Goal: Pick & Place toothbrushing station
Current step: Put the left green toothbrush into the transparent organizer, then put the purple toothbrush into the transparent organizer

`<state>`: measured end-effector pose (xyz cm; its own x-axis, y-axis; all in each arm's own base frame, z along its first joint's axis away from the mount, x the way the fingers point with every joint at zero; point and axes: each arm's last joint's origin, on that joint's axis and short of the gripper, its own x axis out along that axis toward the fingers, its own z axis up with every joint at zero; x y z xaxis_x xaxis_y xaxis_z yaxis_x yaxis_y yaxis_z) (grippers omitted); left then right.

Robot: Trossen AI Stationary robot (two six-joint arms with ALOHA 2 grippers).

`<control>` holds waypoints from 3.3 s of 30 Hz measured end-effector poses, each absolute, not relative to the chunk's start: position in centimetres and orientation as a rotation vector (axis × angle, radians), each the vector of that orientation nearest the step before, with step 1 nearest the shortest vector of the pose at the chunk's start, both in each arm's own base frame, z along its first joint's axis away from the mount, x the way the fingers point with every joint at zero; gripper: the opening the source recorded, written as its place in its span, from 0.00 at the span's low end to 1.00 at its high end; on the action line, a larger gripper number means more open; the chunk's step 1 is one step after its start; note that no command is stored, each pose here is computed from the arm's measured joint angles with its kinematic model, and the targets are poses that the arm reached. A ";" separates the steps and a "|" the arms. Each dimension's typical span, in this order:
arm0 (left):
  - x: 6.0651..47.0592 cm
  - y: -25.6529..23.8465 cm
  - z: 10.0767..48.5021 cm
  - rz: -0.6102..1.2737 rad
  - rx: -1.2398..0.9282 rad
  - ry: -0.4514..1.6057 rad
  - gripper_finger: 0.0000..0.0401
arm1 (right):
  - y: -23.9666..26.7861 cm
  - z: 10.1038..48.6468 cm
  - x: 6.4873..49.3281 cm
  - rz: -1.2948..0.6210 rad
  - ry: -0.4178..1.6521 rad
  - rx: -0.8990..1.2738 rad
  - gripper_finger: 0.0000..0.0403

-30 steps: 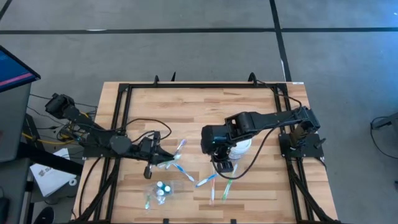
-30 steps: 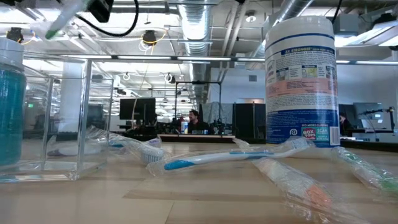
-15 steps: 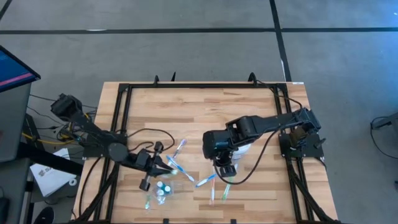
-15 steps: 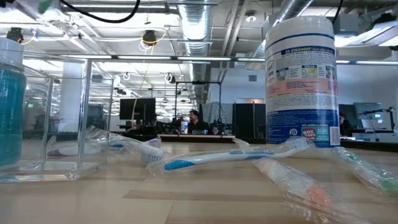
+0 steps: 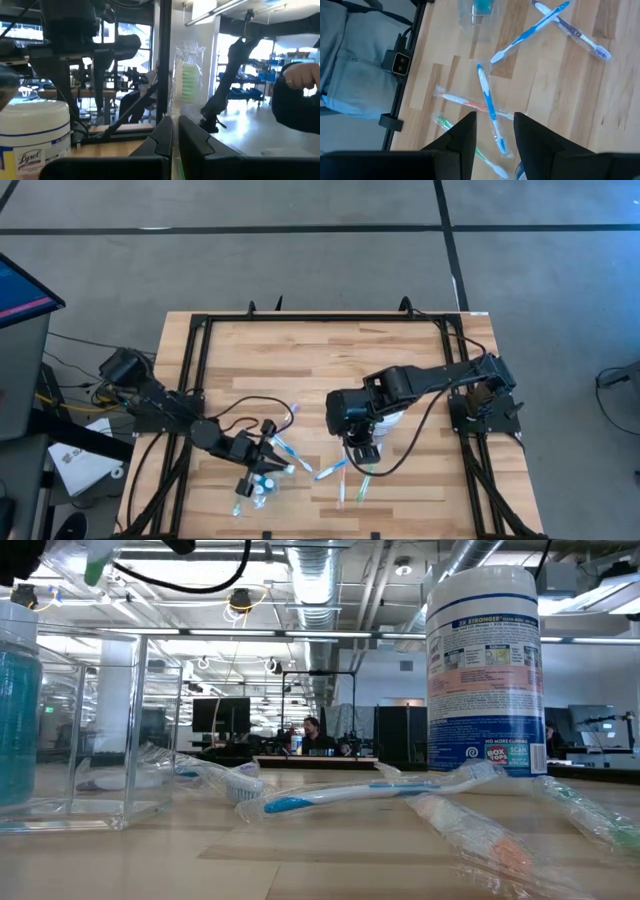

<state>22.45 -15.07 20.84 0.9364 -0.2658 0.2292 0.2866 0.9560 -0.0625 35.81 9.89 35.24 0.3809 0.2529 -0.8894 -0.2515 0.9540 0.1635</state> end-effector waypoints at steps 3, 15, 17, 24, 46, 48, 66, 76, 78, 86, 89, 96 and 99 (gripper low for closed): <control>22.7 -15.2 20.3 -0.296 -0.097 -0.230 0.01 | 9.9 35.2 35.8 0.322 1.136 0.001 0.30; 23.8 -15.4 18.2 -0.320 -0.109 -0.262 0.01 | 9.9 35.2 35.8 0.323 1.136 0.001 0.30; 24.2 -15.6 18.0 -0.321 -0.112 -0.270 0.01 | 9.9 35.2 35.8 0.322 1.136 0.001 0.30; 25.0 -16.3 16.9 -0.369 -0.095 -0.242 0.01 | 9.9 35.2 35.7 0.321 1.145 0.001 0.30; 25.3 -16.1 15.9 -0.355 -0.071 -0.200 0.10 | 10.0 35.1 35.7 0.324 1.151 -0.002 0.30; 25.3 -16.1 15.9 -0.356 -0.071 -0.200 0.10 | 10.0 35.1 35.7 0.324 1.151 -0.002 0.30; 25.3 -16.2 15.8 -0.383 -0.068 -0.190 0.14 | 10.0 35.1 35.7 0.324 1.151 -0.002 0.30; 25.3 -16.2 15.8 -0.383 -0.059 -0.189 0.22 | 10.0 35.1 35.7 0.324 1.151 -0.002 0.30; 25.3 -16.1 16.0 -0.383 -0.061 -0.195 0.22 | 10.0 35.1 35.7 0.324 1.151 -0.002 0.30; 24.8 -15.6 18.5 -0.306 -0.080 -0.217 0.21 | 10.0 35.1 35.7 0.323 1.152 -0.002 0.30; 24.5 -15.0 19.1 -0.184 -0.048 -0.116 0.21 | 10.0 35.1 35.7 0.324 1.152 -0.002 0.30; 22.7 -13.0 21.0 0.060 -0.132 0.073 0.21 | 10.0 35.1 35.7 0.323 1.152 -0.002 0.30; 21.8 -12.4 21.3 0.085 -0.190 0.140 0.21 | 10.0 35.1 35.7 0.323 1.152 -0.002 0.30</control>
